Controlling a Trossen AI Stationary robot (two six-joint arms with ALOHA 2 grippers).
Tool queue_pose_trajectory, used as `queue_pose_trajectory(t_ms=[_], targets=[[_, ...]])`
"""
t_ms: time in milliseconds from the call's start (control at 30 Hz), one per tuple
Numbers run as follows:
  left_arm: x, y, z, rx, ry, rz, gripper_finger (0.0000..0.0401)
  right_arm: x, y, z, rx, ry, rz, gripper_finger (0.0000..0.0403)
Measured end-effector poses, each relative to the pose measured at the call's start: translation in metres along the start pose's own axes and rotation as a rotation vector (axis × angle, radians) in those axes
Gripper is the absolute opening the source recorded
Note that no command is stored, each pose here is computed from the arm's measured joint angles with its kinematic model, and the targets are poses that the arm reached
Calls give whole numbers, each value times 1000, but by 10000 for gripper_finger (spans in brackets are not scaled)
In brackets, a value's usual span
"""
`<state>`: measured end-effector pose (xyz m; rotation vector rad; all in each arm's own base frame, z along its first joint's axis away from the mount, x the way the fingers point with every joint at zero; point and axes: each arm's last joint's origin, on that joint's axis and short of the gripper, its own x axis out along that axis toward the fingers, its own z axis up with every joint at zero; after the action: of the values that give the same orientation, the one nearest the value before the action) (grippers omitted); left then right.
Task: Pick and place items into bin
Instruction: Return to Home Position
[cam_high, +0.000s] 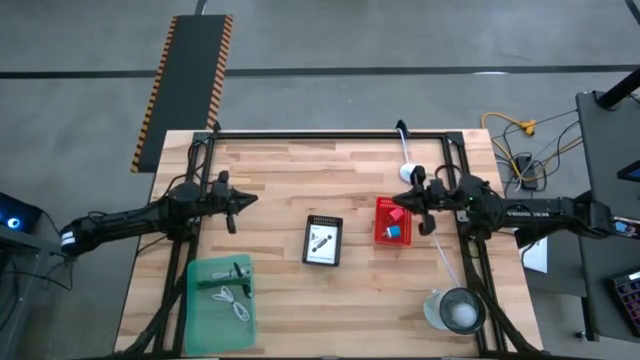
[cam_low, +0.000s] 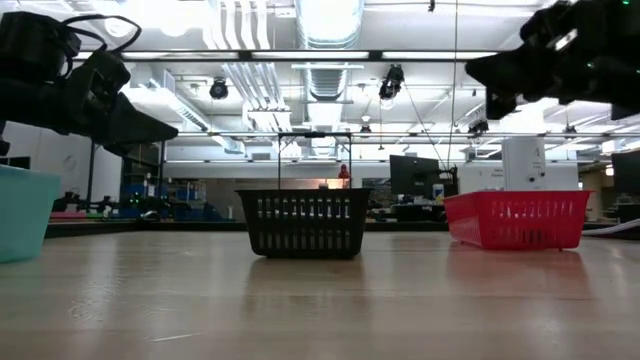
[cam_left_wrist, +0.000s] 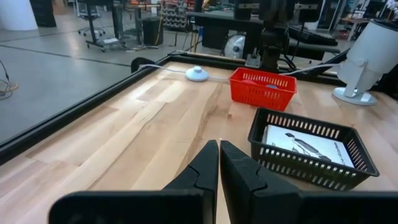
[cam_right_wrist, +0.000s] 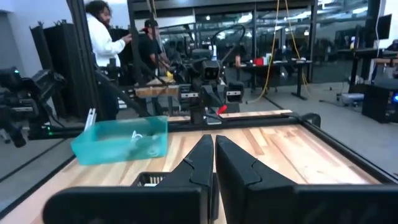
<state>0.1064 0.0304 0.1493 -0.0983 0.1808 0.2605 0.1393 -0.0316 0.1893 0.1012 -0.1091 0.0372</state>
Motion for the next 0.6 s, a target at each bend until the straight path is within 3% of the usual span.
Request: queue_pose_trajectory(t_ms=[200, 600], targets=[[0, 0, 0, 0, 2, 1, 0, -14, 4, -9, 34, -11, 4, 8], [0, 0, 0, 1, 3, 2, 0, -33, 14, 7, 22, -127, 91, 8]])
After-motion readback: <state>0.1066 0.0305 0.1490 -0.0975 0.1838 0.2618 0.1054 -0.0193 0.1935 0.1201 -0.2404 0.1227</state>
